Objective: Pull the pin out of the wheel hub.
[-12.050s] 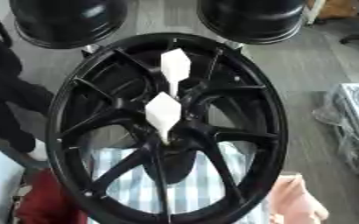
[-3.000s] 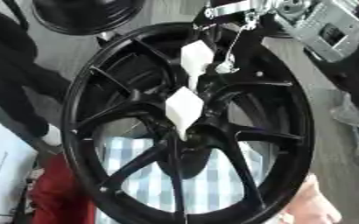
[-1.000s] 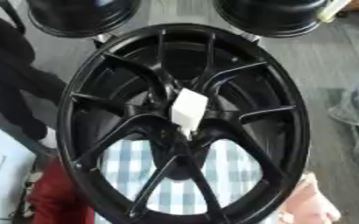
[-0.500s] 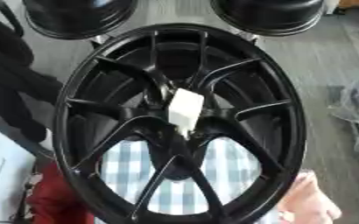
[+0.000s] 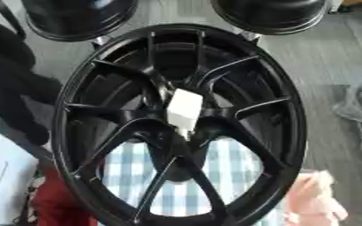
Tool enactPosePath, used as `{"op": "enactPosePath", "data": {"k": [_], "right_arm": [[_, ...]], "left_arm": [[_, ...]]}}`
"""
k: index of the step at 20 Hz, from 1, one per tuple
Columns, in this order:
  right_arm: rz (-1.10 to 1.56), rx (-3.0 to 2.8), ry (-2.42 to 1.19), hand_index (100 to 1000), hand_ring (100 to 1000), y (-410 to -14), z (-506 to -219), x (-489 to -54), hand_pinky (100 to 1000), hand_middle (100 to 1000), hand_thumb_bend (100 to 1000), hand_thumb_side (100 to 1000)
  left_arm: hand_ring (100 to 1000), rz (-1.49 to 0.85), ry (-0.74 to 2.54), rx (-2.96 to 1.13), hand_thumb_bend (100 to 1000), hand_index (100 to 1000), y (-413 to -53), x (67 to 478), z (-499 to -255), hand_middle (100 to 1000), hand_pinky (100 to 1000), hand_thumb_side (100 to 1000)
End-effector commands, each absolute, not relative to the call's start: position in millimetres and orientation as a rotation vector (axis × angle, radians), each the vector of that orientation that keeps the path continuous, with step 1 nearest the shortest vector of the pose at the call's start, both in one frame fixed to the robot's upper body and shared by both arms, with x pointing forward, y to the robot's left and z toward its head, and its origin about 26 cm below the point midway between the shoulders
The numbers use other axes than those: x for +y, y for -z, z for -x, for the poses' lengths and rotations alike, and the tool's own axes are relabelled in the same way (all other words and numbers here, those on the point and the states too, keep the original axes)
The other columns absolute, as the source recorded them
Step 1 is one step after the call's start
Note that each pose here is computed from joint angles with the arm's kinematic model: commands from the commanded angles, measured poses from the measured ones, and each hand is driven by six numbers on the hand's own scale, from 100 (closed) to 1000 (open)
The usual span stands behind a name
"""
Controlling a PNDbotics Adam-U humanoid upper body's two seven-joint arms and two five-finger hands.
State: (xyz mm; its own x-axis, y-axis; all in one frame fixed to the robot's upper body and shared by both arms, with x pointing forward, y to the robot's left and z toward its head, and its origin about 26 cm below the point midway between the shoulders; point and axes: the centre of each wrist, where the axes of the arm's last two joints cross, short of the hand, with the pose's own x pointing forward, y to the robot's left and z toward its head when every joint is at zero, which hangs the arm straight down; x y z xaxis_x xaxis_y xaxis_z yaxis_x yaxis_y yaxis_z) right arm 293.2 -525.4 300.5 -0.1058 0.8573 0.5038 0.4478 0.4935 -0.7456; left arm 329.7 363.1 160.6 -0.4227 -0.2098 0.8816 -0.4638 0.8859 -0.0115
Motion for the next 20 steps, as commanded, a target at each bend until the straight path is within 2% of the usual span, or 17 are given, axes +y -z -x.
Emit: {"op": "enactPosePath", "data": {"k": [1, 2, 4, 5, 6, 9, 13, 17, 20], "right_arm": [[1.084, -1.832, -0.422, 841, 807, -318.4, -293.1, -519.7, 788, 765, 289, 343], [1.043, -1.871, -0.391, 834, 801, -319.4, -295.5, -515.0, 785, 754, 263, 332], [0.938, -1.957, -0.330, 812, 780, -321.3, -301.5, -502.5, 776, 716, 148, 310], [0.887, -1.992, -0.304, 812, 780, -322.1, -304.4, -496.5, 776, 716, 148, 310], [0.833, -2.024, -0.281, 810, 776, -322.2, -307.9, -489.6, 773, 709, 100, 333], [0.664, -2.099, -0.238, 806, 773, -321.1, -320.5, -465.3, 773, 702, 100, 313], [0.482, -2.180, -0.217, 791, 754, -318.7, -337.0, -430.7, 765, 672, 148, 246], [0.363, -2.224, -0.188, 791, 752, -311.6, -351.6, -402.0, 765, 669, 138, 254], [0.324, -2.222, -0.190, 794, 752, -303.3, -359.5, -388.5, 767, 671, 113, 292]], "left_arm": [[782, -0.502, -0.303, -2.049, 234, 740, -171.0, 367.4, -327.6, 703, 746, 618], [782, -0.501, -0.302, -2.049, 235, 740, -170.9, 367.1, -327.7, 702, 746, 618], [782, -0.497, -0.301, -2.049, 235, 740, -170.7, 366.4, -328.0, 702, 746, 617], [782, -0.495, -0.300, -2.049, 235, 740, -170.7, 366.1, -328.1, 702, 746, 617], [782, -0.493, -0.299, -2.049, 235, 739, -170.6, 365.5, -328.3, 702, 746, 616], [782, -0.484, -0.296, -2.051, 235, 739, -170.5, 363.7, -329.0, 702, 746, 615], [783, -0.477, -0.297, -2.054, 236, 739, -170.6, 362.1, -329.5, 702, 746, 614], [783, -0.466, -0.296, -2.054, 237, 739, -169.9, 360.0, -330.1, 702, 746, 613], [783, -0.462, -0.297, -2.055, 239, 739, -169.5, 359.1, -330.2, 702, 746, 611]]}}
